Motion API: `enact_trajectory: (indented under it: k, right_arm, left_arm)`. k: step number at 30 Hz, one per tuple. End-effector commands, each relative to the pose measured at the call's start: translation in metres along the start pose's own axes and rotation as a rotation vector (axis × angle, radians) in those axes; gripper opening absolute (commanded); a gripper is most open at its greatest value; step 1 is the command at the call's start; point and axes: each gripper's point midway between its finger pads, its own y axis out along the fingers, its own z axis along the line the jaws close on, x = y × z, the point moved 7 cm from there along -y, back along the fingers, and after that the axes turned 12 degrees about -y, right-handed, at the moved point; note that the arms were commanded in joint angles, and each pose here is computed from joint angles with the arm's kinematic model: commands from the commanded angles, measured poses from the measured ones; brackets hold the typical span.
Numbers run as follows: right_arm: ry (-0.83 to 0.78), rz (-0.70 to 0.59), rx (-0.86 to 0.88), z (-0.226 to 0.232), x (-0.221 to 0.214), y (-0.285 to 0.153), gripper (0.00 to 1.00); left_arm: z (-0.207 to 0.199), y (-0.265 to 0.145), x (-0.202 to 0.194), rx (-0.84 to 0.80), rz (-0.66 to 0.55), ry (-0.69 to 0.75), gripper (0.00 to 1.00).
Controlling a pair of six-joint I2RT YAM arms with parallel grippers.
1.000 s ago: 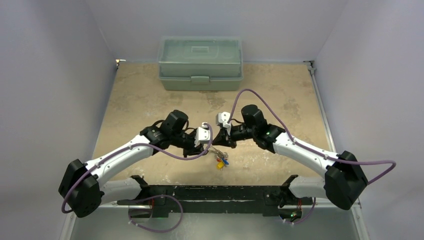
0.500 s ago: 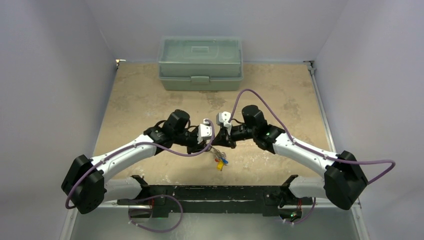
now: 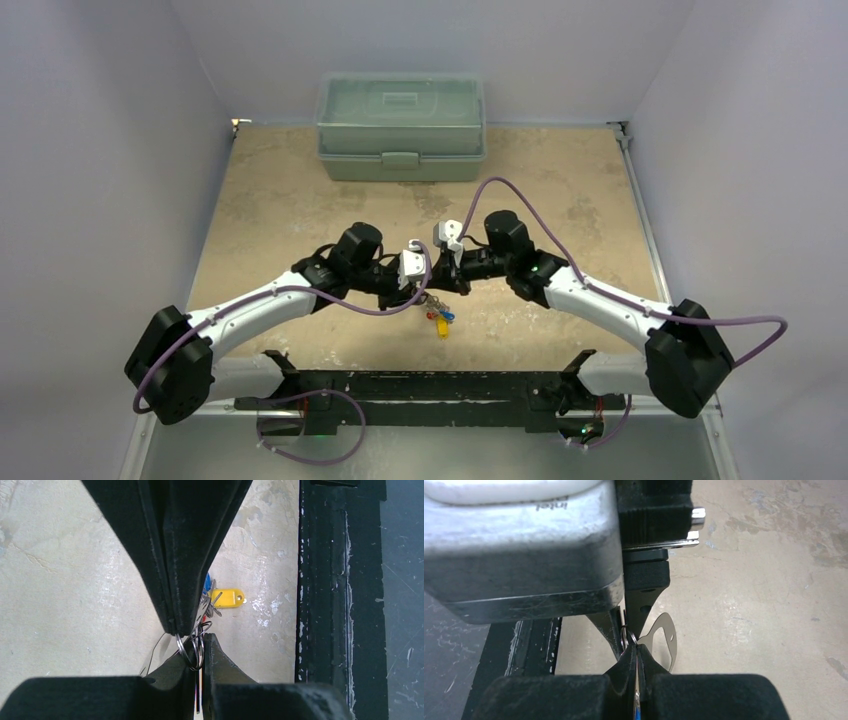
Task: Remove the keys from the keyring
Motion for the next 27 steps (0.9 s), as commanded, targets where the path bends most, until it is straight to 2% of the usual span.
enact_trajectory:
  k: [1, 9, 18, 24, 27]
  right_arm:
    - [-0.020, -0.037, -0.030, -0.006, 0.007, 0.002, 0.00]
    - [-0.017, -0.054, -0.008, -0.004, 0.008, 0.003, 0.00]
    - [-0.021, -0.038, -0.082, -0.012, 0.004, -0.002, 0.00]
    - [-0.081, 0.014, -0.087, -0.013, -0.005, -0.009, 0.00]
    - [-0.114, 0.028, -0.059, -0.011, -0.007, -0.012, 0.00]
  left_arm:
    - [-0.006, 0.002, 0.007, -0.047, -0.047, 0.001, 0.00]
    - [-0.013, 0.002, 0.008, -0.103, -0.063, -0.009, 0.00]
    - [-0.016, -0.004, 0.007, -0.119, -0.045, -0.052, 0.00]
    - [-0.004, -0.020, 0.007, -0.033, -0.008, -0.051, 0.00]
    - [0.004, -0.028, 0.014, 0.013, -0.009, -0.004, 0.00]
